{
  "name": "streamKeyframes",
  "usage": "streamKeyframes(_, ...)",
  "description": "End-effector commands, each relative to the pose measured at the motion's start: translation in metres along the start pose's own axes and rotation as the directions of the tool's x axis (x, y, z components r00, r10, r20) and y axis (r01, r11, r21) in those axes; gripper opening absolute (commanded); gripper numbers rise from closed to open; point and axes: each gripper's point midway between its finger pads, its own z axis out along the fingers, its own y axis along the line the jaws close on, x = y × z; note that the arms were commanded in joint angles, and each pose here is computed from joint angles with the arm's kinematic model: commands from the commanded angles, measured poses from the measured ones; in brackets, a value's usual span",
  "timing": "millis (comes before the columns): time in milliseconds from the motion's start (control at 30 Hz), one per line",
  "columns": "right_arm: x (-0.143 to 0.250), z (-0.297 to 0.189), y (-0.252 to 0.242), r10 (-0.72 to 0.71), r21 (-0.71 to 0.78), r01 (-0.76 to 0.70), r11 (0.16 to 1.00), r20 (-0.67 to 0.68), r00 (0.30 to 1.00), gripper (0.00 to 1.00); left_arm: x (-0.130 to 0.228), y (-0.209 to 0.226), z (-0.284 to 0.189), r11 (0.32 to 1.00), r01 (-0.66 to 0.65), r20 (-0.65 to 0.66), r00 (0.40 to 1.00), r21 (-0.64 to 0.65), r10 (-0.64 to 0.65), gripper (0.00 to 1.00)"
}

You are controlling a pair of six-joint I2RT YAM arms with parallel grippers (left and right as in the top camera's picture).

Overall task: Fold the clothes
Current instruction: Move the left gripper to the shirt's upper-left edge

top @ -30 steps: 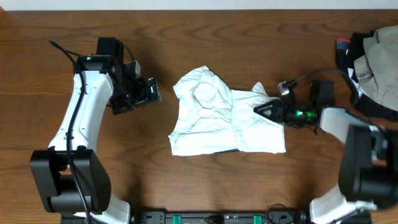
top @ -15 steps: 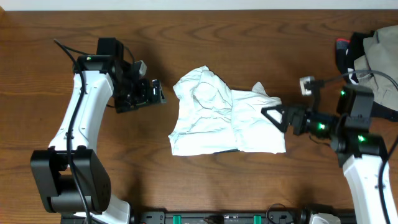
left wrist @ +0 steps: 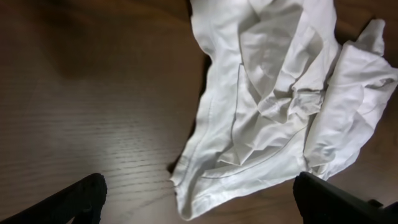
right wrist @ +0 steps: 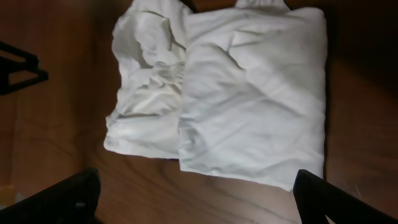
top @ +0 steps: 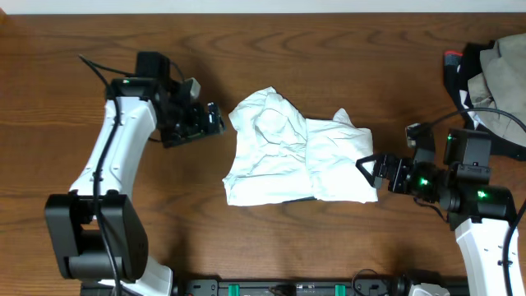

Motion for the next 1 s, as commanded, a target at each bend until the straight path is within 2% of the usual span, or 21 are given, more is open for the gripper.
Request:
streamKeyframes(0, 0.004, -0.001, -0.003, 0.002, 0.021, -0.002, 1.0, -0.008, 1.0, 0.97, 0.009, -0.007, 0.016, 1.0, 0.024, -0.051, 0.998, 0.008, -0.023, 0.98)
streamKeyframes(267, 0.012, -0.001, -0.005, 0.023, 0.026, -0.022, 0.999, -0.04, 0.999, 0.97, 0.004, -0.024, 0.027, 0.999, -0.042, -0.031, 0.999, 0.022, 0.043, 0.98)
streamKeyframes(500, 0.011, -0.001, -0.005, 0.021, 0.026, -0.02, 0.999, -0.036, 0.999, 0.99, -0.014, -0.045, 0.03, 0.996, 0.003, 0.037, 0.999, 0.084, -0.006, 0.98)
streamKeyframes(633, 0.014, -0.001, -0.005, 0.029, 0.028, -0.028, 0.999, -0.047, 0.998, 0.99, -0.024, -0.054, 0.033, 0.992, 0.067, 0.071, 0.995, 0.109, -0.075, 0.98)
streamKeyframes(900, 0.023, -0.002, -0.006, 0.054, 0.035, -0.051, 0.998, -0.081, 0.995, 0.99, -0.033, -0.084, 0.039, 0.989, -0.03, 0.129, 0.992, 0.147, 0.011, 0.98)
streamKeyframes(967, 0.024, -0.002, -0.006, 0.067, 0.037, -0.064, 0.997, -0.084, 0.994, 0.99, -0.033, -0.085, 0.043, 0.992, -0.029, 0.139, 0.99, 0.121, 0.012, 0.98)
